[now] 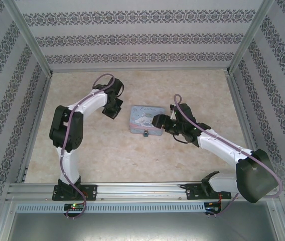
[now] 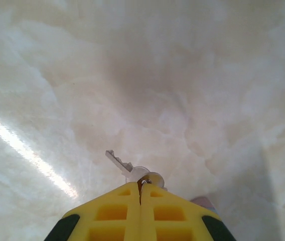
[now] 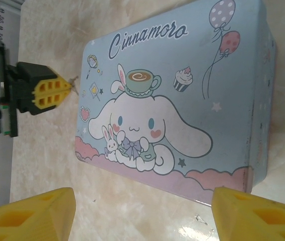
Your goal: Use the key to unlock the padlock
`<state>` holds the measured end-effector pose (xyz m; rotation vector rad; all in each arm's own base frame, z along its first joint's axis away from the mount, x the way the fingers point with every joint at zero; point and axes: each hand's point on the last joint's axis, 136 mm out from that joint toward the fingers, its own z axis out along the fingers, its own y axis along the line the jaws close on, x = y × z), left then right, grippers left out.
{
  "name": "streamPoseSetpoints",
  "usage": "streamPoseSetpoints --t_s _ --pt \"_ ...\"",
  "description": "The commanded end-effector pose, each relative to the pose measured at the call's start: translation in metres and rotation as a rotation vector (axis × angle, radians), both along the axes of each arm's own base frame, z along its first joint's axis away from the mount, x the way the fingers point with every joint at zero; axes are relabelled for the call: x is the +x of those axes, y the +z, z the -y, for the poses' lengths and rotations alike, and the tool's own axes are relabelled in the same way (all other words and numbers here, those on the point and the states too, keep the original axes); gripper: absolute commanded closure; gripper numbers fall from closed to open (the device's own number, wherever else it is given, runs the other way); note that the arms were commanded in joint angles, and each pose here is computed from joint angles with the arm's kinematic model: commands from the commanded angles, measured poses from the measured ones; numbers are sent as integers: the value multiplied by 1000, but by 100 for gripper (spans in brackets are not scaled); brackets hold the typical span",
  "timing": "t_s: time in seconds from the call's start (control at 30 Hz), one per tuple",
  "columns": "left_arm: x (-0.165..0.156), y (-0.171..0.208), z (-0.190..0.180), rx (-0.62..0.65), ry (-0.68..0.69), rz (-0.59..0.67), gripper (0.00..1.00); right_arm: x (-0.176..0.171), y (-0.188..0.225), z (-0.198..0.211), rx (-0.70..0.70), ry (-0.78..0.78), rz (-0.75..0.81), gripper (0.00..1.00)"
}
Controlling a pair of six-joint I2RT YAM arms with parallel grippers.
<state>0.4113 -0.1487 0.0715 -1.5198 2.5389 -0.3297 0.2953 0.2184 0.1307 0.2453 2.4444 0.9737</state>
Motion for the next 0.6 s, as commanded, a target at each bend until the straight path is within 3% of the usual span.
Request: streamPoseSetpoints --t_s 0.0,0.3,0.57 --pt "7 15 -6 20 -87 84 100 0 0 -4 7 -3 5 28" --pt "22 43 28 -166 -202 284 100 5 13 -16 72 0 32 28" --pt "29 97 61 -326 -292 504 100 16 28 -17 125 -32 74 28"
